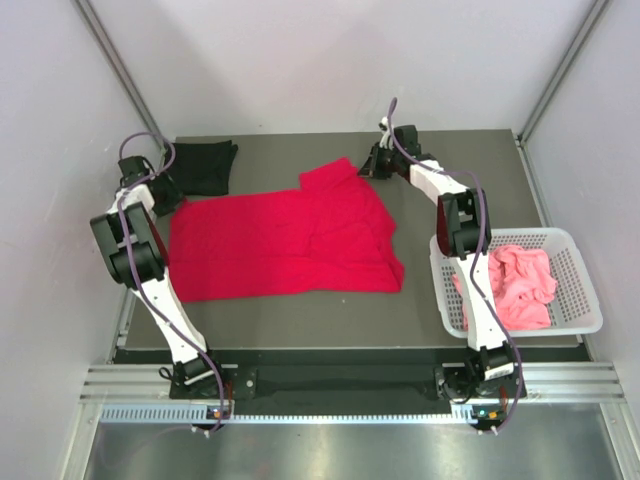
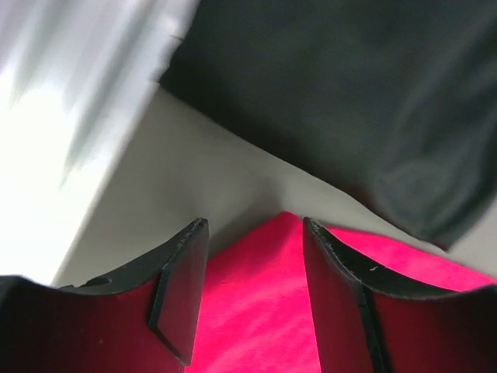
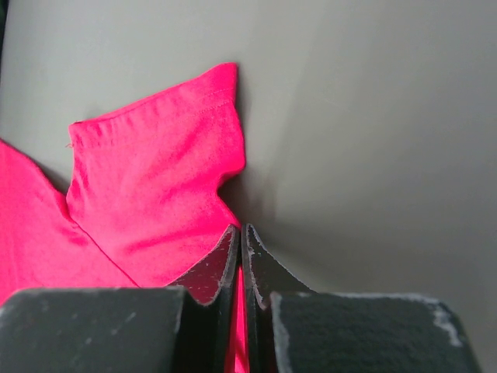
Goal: Fold and stack the t-shirts
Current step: Fold the tshirt
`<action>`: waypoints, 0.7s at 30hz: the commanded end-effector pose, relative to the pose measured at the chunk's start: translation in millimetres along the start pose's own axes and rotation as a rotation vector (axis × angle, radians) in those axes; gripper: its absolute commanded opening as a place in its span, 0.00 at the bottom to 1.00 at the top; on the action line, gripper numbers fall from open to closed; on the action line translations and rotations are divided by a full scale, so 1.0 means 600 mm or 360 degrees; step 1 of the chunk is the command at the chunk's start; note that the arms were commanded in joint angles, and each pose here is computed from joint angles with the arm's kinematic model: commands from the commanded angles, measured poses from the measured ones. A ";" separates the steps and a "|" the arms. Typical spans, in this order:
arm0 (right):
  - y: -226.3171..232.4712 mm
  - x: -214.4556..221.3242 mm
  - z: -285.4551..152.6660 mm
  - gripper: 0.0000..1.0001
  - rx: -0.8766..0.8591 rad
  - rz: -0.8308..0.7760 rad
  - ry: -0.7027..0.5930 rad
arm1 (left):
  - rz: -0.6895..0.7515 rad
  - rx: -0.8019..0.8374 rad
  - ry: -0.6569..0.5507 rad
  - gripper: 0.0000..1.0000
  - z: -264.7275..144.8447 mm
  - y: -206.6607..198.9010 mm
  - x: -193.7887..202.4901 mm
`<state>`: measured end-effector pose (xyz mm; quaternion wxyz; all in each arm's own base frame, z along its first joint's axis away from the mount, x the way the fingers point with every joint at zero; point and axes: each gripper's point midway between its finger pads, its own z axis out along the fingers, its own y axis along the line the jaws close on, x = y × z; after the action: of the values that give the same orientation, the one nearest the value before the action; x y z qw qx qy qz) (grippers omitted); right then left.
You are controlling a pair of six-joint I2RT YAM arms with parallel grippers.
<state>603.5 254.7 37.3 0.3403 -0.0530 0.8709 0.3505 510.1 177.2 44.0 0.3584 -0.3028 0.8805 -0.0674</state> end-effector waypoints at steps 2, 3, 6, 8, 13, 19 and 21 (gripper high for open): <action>0.014 -0.064 -0.030 0.00 -0.0026 -0.0075 -0.0132 | 0.0075 0.0293 0.0020 0.56 -0.001 -0.050 -0.009; 0.012 -0.063 -0.030 0.00 -0.0023 -0.0072 -0.0130 | 0.0076 0.0346 0.0044 0.56 -0.002 -0.059 -0.003; 0.013 -0.061 -0.030 0.00 -0.0021 -0.0070 -0.0125 | 0.0078 0.0445 0.0085 0.53 -0.019 -0.078 0.010; 0.012 -0.063 -0.032 0.00 -0.0020 -0.0070 -0.0128 | 0.0062 0.0423 0.0083 0.49 -0.031 -0.073 0.027; 0.012 -0.059 -0.031 0.00 -0.0018 -0.0065 -0.0117 | 0.0120 0.0431 -0.0058 0.42 -0.100 -0.093 0.031; 0.009 -0.055 -0.033 0.00 -0.0009 -0.0059 -0.0108 | 0.0169 0.0453 -0.0173 0.27 -0.198 -0.150 0.066; 0.009 -0.055 -0.034 0.00 -0.0012 -0.0053 -0.0107 | 0.0144 0.0494 -0.0119 0.29 -0.205 -0.159 0.086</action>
<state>604.1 250.6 36.8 0.3388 -0.0501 0.8718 0.3504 437.8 67.1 98.6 0.3834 -0.2226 0.8800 -0.1702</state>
